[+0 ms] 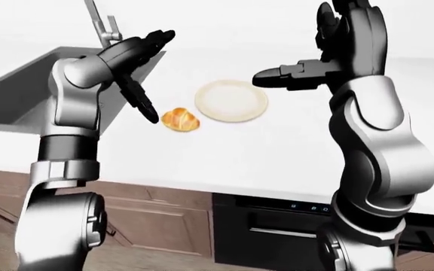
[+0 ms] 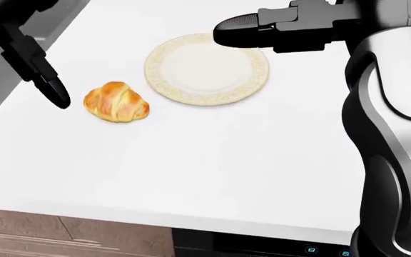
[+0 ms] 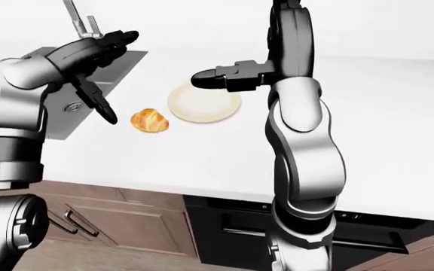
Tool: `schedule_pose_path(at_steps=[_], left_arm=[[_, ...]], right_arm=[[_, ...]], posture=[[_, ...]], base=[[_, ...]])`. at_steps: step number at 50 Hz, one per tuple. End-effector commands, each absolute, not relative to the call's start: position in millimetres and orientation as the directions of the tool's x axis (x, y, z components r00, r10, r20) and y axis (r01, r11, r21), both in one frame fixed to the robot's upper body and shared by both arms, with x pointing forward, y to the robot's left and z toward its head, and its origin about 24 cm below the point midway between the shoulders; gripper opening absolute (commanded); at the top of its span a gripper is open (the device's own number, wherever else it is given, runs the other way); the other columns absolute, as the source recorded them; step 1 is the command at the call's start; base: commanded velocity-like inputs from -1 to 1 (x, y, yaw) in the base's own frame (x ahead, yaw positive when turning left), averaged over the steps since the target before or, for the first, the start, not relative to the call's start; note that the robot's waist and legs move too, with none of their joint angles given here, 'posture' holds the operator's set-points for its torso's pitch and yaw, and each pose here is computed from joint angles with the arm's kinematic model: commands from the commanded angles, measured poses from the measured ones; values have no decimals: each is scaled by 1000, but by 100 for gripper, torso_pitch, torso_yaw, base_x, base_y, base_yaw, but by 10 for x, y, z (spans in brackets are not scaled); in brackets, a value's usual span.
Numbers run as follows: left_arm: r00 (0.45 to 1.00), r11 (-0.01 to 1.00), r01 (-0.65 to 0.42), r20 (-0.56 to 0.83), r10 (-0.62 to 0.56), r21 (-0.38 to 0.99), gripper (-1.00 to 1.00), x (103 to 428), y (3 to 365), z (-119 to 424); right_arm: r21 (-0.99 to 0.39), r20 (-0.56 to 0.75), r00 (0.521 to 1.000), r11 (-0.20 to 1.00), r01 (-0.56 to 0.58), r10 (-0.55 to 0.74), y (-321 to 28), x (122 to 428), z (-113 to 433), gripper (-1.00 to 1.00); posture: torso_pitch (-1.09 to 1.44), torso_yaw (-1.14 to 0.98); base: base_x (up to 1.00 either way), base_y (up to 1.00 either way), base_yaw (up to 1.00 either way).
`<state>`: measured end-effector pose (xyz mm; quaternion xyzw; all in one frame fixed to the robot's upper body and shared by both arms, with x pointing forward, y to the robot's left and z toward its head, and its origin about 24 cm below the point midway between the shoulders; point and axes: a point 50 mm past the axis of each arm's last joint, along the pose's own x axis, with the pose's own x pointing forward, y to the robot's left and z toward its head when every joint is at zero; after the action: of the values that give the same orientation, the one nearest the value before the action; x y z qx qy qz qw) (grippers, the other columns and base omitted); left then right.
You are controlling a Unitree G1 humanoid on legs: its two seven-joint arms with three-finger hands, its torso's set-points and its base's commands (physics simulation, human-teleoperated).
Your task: Place the pastries on the plates.
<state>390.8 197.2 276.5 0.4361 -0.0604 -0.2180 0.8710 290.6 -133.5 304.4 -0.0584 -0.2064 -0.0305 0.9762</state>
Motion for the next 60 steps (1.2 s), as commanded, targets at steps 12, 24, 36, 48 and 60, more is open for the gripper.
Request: schedule_pose_path(at_steps=[12,24,36,48,60], left_arm=[[863,436,303,-50,-504,847,100,3973,1656,2903],[843,404,362,-110,-526,840,100,4054,1529,2776],[835,403,403,-150,-530,822,92,4086,1501,2673],[838,414,436,-193,-510,799,43,4098,1550,2505],[836,407,456,-224,-501,792,21,4090,1595,2409]], right_arm=[[-94,476,879,991,96,-40,-1351,2827,3163,100],[-91,477,877,990,111,-54,-1402,2783,3139,100],[-99,484,874,988,115,-53,-1392,2792,3178,100],[-101,484,873,988,117,-53,-1398,2766,3155,100],[-103,485,873,987,123,-58,-1415,2763,3159,100]], posture=[[0,0],[0,0],[0,0],[0,0],[0,0]], base=[[0,0,0],[0,0,0],[0,0,0],[0,0,0],[0,0,0]])
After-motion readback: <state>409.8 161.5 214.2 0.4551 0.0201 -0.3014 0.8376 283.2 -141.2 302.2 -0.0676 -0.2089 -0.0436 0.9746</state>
